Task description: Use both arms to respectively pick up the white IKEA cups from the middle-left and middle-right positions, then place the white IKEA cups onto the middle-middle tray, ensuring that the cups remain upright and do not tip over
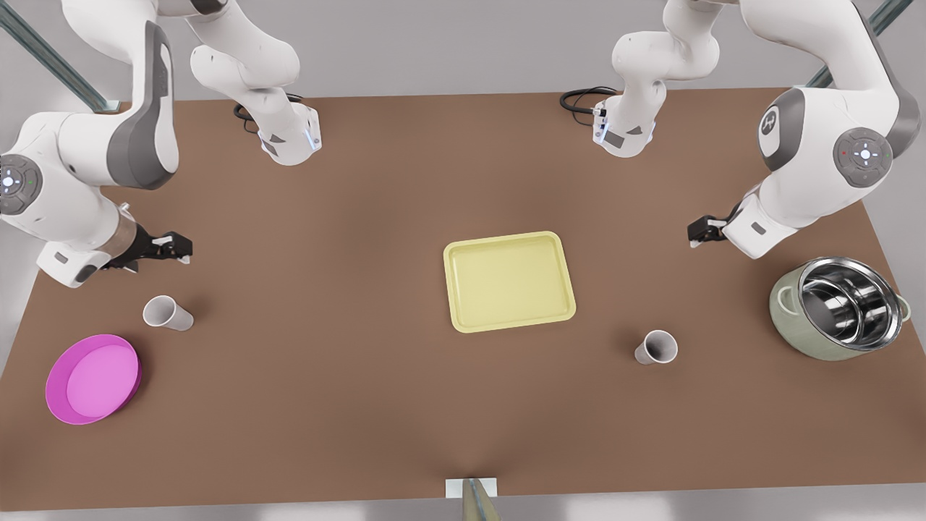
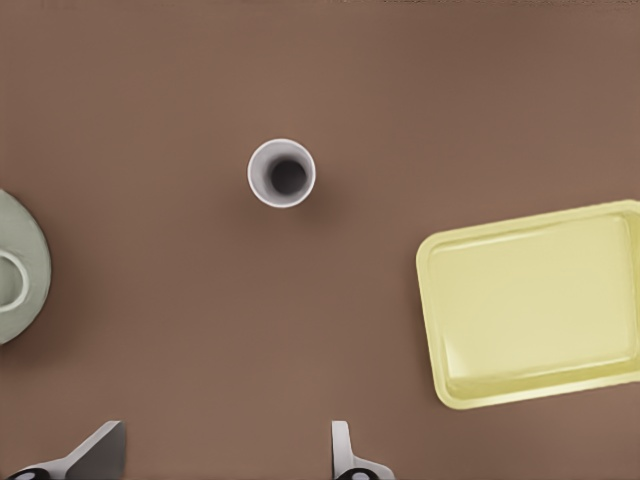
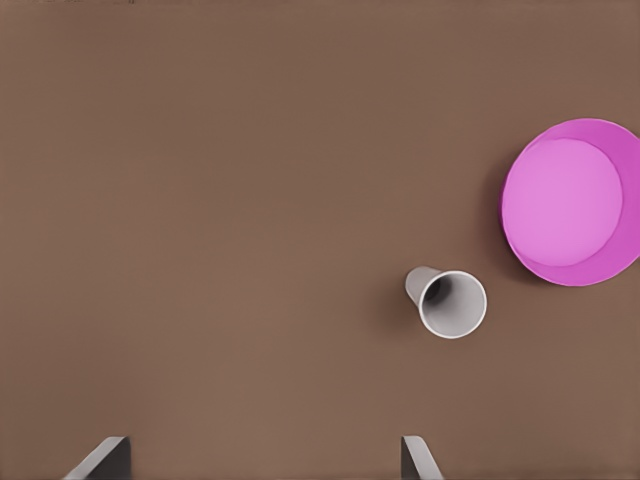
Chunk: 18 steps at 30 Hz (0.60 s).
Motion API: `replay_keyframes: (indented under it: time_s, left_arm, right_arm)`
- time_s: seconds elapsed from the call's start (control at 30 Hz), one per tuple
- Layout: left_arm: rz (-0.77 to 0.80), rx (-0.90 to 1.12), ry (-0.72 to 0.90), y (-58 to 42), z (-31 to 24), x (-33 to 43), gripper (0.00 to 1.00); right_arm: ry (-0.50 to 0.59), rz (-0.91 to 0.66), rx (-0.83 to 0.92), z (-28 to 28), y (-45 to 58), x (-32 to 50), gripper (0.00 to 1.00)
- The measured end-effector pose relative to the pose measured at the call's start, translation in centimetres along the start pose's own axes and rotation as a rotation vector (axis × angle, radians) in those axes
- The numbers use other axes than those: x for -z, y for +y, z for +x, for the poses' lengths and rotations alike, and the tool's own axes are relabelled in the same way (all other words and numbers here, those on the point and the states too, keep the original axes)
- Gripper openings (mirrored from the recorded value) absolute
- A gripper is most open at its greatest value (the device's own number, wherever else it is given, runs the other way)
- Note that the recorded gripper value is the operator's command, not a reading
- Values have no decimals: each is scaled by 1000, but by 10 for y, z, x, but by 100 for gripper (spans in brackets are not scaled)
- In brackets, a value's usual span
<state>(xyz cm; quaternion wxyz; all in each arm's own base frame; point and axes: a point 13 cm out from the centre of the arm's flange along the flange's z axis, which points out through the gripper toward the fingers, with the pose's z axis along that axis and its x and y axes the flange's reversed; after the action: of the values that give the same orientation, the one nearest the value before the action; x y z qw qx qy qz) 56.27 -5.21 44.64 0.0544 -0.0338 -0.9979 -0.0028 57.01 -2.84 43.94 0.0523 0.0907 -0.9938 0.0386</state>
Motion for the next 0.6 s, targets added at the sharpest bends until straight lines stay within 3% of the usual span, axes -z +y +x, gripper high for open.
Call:
replay_keyframes:
  time_s: [0.1, 0.33, 0.43, 0.6]
  left_arm:
    - [-1, 10, 19, 1, -9, -17, 100]
    - [-4, 64, 105, 25, -111, -213, 100]
    - [-2, 83, 62, 36, -131, -247, 100]
    - [1, 93, 9, 37, -148, -273, 100]
  right_arm:
    - [7, 0, -16, -2, 1, -5, 100]
    - [184, -43, -164, -30, -93, -142, 100]
    - [231, -103, -243, -17, -158, -220, 100]
    - [202, -137, -253, -10, -196, -281, 100]
